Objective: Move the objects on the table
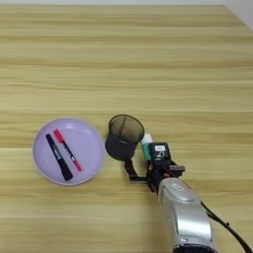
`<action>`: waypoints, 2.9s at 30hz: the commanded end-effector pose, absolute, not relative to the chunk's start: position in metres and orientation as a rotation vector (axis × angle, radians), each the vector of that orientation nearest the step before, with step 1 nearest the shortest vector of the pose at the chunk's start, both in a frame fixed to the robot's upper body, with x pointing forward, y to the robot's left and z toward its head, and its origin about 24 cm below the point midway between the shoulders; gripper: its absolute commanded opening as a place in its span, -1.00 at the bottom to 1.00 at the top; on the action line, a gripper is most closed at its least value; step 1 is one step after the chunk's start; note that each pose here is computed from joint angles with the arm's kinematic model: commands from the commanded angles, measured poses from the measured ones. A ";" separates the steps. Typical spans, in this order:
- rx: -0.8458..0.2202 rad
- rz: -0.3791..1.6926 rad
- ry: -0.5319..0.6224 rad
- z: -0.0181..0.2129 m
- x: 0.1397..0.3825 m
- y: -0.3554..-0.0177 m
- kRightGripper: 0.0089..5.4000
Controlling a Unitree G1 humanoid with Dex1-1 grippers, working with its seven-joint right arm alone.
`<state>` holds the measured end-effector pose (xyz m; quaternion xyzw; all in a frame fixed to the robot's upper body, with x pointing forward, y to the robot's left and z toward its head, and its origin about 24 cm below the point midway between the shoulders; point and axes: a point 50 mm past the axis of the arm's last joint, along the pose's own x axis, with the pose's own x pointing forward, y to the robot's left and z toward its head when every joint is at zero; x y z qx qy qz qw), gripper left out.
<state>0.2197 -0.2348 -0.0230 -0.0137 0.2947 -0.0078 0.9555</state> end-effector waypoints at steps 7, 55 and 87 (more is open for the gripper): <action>-0.036 -0.093 0.465 -0.003 0.241 -0.241 0.99; -0.041 -0.120 0.594 -0.020 0.246 -0.235 0.99; 0.065 -0.094 0.692 -0.019 0.250 -0.230 0.44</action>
